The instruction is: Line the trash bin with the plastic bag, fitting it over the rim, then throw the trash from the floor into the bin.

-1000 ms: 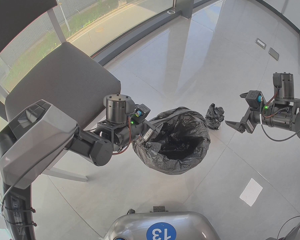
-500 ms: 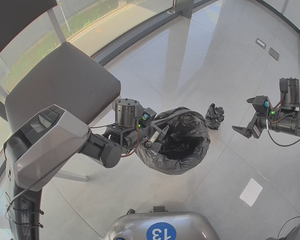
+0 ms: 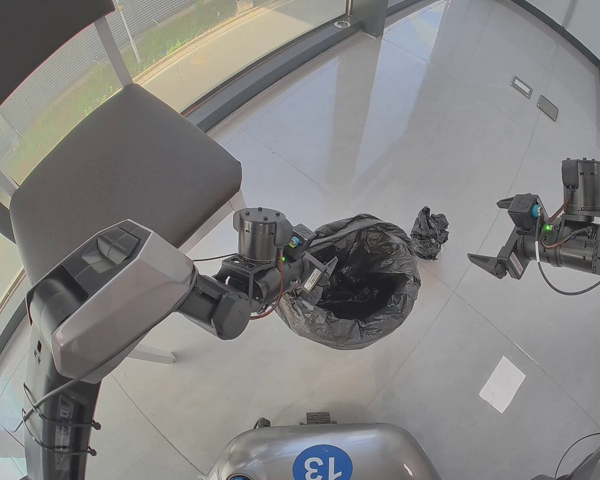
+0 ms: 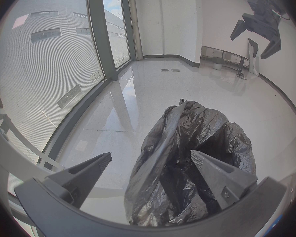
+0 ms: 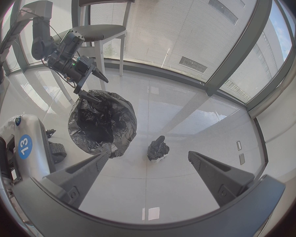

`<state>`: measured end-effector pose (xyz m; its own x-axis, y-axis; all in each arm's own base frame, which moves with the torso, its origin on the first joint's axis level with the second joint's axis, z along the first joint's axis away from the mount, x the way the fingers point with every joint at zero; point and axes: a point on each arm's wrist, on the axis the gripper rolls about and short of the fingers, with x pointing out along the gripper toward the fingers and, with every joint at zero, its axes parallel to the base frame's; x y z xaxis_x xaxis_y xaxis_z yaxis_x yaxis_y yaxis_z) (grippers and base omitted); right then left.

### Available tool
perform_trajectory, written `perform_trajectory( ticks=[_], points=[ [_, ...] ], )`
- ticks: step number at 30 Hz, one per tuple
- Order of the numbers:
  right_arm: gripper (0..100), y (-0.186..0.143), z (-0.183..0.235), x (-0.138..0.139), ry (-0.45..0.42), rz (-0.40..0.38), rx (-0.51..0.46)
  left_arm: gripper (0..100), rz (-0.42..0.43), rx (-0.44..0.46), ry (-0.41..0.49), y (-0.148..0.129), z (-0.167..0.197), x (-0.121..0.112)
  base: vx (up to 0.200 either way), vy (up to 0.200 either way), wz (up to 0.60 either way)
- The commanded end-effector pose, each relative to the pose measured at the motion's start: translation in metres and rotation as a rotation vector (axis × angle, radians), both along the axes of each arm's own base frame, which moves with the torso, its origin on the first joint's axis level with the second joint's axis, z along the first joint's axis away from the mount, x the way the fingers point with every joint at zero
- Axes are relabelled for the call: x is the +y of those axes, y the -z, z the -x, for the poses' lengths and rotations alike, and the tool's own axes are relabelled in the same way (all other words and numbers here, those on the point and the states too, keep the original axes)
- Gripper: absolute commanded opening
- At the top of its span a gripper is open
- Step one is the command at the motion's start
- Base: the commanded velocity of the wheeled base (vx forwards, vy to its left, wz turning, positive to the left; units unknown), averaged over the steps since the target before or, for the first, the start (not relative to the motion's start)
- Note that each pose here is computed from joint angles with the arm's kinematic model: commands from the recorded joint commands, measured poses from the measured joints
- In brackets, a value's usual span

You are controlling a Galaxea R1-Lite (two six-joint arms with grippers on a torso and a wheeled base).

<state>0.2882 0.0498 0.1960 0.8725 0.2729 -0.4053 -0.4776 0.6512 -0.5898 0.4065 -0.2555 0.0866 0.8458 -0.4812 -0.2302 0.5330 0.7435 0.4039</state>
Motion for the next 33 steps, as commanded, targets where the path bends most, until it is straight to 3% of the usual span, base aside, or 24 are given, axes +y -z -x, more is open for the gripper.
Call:
perform_trajectory(
  ticks=[1, 15, 25, 33],
  points=[
    [100, 0.002, 0.002, 0.0, -0.002, 0.001, 0.008, 0, 0.009, 0.014, -0.008, 0.007, -0.003, 0.001, 0.0, 0.0, 0.0],
    [100, 0.002, 0.002, -0.002, 0.004, 0.001, 0.007, 0, 0.018, 0.012, -0.038, 0.004, -0.006, 0.005, 0.0, 0.0, 0.0],
    [100, 0.001, 0.003, -0.003, 0.006, 0.002, 0.003, 0, 0.142, 0.012, -0.148, -0.006, -0.014, 0.003, 0.0, 0.0, 0.0],
    [100, 0.001, 0.003, -0.003, 0.006, 0.002, 0.003, 0, 0.143, 0.002, -0.205, -0.005, -0.02, 0.009, 0.0, 0.0, 0.0]
  ],
)
